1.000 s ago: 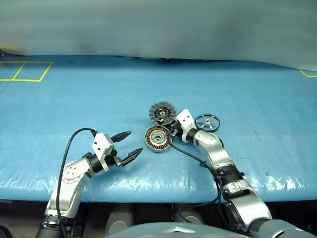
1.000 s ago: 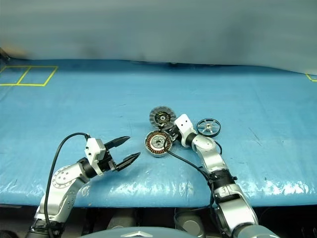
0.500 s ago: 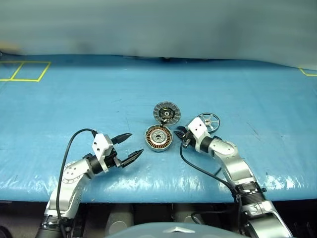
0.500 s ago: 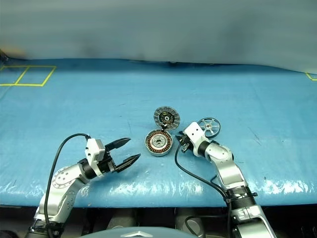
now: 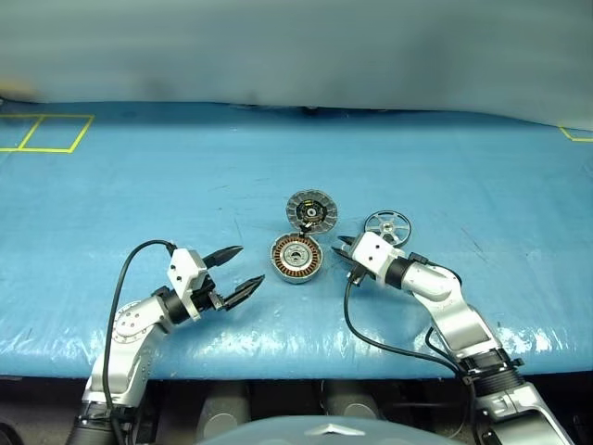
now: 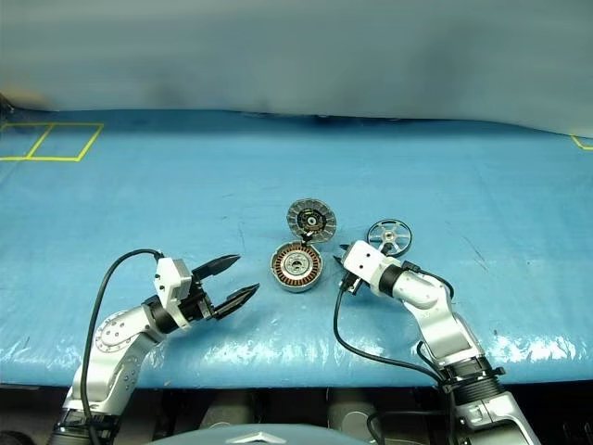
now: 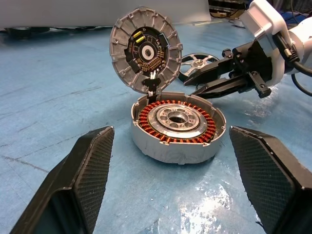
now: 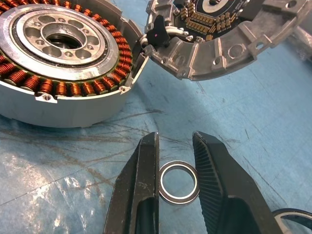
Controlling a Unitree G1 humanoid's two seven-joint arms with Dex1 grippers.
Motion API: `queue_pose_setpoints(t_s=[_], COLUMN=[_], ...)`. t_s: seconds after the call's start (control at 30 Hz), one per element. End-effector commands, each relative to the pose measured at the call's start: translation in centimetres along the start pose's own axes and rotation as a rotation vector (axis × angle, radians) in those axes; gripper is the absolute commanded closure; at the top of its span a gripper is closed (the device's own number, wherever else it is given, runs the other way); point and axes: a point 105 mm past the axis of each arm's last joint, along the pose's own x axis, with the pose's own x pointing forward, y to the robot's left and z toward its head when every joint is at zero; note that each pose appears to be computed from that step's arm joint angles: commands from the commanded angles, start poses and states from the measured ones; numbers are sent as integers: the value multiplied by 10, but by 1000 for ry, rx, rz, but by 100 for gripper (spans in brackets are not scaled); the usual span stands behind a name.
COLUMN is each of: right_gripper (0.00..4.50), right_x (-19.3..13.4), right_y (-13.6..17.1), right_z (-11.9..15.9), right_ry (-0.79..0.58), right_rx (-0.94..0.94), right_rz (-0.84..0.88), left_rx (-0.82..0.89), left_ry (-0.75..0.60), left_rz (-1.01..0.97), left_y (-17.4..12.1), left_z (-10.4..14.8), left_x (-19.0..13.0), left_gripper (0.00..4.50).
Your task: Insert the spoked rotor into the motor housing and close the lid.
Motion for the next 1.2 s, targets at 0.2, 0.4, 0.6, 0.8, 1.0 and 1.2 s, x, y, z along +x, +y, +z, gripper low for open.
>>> queue_pose_setpoints(t_s=[0.2, 0.4, 0.6, 0.8, 1.0, 1.2], right_gripper=[382, 382, 382, 382, 382, 382], right_x=[-15, -1, 27, 36, 39, 42], right_y=[3, 18, 23, 30, 33, 33], right_z=[57, 68, 60, 60, 61, 66], right_ry=[-247, -263, -212, -207, -210, -232], right_rx=[321, 391, 379, 390, 412, 440], right_rz=[111, 179, 140, 163, 177, 186], left_rx=[8, 7, 3, 2, 2, 0], left_ry=[-52, -79, -78, -85, -79, -71], left_rz=[18, 28, 26, 24, 32, 36], left_y=[2, 3, 1, -1, -2, -2], left_z=[8, 7, 5, 5, 3, 0], left_x=[0, -1, 0, 0, -2, -2], left_gripper=[49, 49, 49, 49, 49, 49])
